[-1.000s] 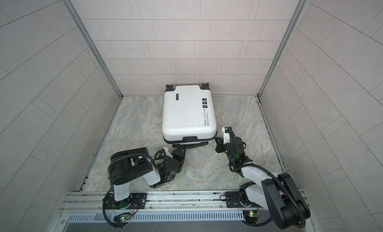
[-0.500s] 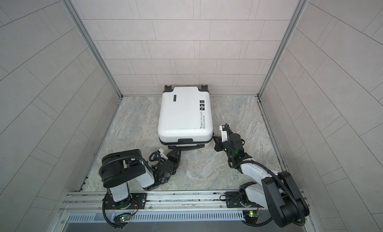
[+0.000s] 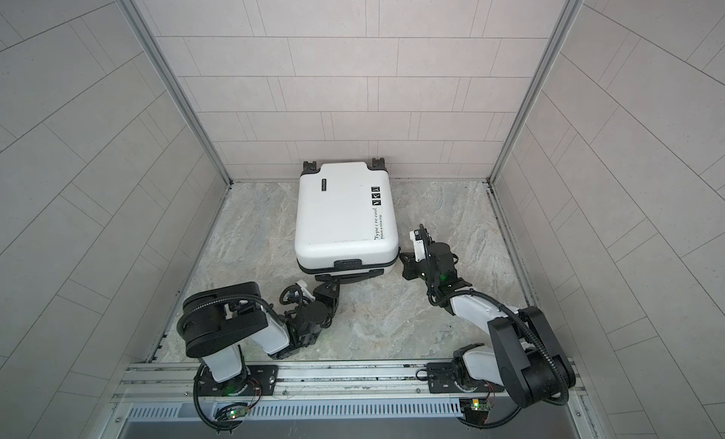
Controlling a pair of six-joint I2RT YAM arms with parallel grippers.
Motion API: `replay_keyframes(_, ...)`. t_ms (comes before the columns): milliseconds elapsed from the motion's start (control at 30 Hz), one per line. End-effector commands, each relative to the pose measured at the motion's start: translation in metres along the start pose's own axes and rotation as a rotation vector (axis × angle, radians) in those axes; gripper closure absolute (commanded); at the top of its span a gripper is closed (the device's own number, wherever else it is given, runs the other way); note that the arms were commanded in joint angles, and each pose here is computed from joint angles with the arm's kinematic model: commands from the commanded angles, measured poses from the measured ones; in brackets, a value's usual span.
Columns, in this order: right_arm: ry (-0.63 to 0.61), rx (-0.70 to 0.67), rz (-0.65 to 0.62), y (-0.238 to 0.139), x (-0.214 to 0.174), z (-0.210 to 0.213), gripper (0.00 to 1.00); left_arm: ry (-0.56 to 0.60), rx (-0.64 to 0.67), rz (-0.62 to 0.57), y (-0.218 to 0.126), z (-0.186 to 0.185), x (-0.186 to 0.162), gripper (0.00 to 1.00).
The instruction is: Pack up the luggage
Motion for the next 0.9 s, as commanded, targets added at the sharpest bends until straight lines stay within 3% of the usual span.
replay_keyframes(0, -0.001, -0.136, -0.147, -0.003, 0.029, -0.012, 1.0, 0.111, 0.058, -0.191, -0.007, 0.011, 0.026, 1.0)
replay_keyframes(100, -0.005, -0.121, -0.108, -0.001, 0.029, -0.011, 0.98, 0.144, 0.053, -0.194, -0.006, 0.004, 0.026, 1.0)
replay_keyframes(167, 0.002, -0.118, -0.091, 0.0, 0.027, -0.011, 0.82, 0.167, 0.057, -0.194, -0.006, -0.003, 0.025, 1.0)
replay_keyframes(267, 0.018, -0.12, -0.079, 0.001, 0.026, -0.011, 0.62, 0.208, 0.073, -0.186, -0.005, -0.012, 0.024, 0.87)
replay_keyframes(333, 0.023, -0.125, -0.075, 0.001, 0.025, -0.011, 0.56, 0.233, 0.1, -0.181, -0.007, -0.013, 0.026, 0.83)
replay_keyframes(567, 0.025, -0.146, -0.083, 0.0, 0.026, -0.011, 0.44, 0.27, 0.128, -0.162, -0.009, -0.031, 0.026, 0.36)
replay_keyframes(767, 0.012, -0.181, -0.098, -0.007, 0.029, -0.011, 0.41, 0.333, 0.183, -0.153, -0.018, -0.044, 0.033, 0.17)
replay_keyframes(800, 0.012, -0.185, -0.105, -0.008, 0.03, -0.011, 0.41, 0.338, 0.187, -0.153, -0.019, -0.046, 0.035, 0.05)
replay_keyframes(867, 0.014, -0.198, -0.119, -0.011, 0.031, -0.011, 0.38, 0.356, 0.198, -0.149, -0.022, -0.048, 0.038, 0.0)
Point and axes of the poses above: each gripper's point midway between its finger pads, its own y axis out along the fingers, its own z axis along the line the jaws close on, x = y × z, the point moved 9 cm from there along -y, back along the fingers, and after that the axes turned 12 degrees about y, right-handed, at the moved point
